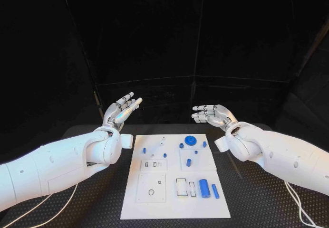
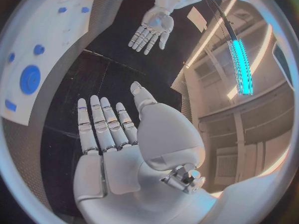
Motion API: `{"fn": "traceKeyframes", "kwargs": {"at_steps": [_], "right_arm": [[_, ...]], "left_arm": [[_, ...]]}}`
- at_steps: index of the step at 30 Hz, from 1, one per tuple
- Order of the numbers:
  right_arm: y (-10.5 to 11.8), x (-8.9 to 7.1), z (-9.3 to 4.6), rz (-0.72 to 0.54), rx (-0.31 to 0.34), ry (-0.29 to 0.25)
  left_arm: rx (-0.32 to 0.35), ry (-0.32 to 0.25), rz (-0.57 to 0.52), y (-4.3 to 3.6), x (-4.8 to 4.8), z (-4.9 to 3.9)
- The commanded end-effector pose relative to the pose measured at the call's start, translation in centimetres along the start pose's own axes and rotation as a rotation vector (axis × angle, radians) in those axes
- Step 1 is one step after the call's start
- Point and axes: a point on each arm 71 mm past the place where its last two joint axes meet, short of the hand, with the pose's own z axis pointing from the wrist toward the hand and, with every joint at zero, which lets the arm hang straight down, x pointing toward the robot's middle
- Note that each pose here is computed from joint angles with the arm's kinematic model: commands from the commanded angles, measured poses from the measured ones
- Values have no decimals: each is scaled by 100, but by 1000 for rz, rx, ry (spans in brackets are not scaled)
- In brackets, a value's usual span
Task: Assemble the parts on the task board
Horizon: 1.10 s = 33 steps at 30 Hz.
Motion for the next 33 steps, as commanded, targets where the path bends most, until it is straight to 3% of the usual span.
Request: {"fn": "traceKeyframes", "kwargs": {"at_steps": [1, 7, 14, 22, 33], "right_arm": [[116, 73, 0, -346, -116, 47], [211, 112, 0, -584, -142, 105], [342, 157, 7, -785, -174, 140], [432, 262, 11, -971, -153, 190], [455, 350, 68, -1062, -122, 203]], "left_arm": [[6, 51, -36, -32, 52, -35], [-3, 96, -65, -86, 89, -103], [-2, 160, -103, -221, 160, -173], [-5, 227, -142, -326, 281, -289], [-6, 237, -148, -330, 283, -285]]}}
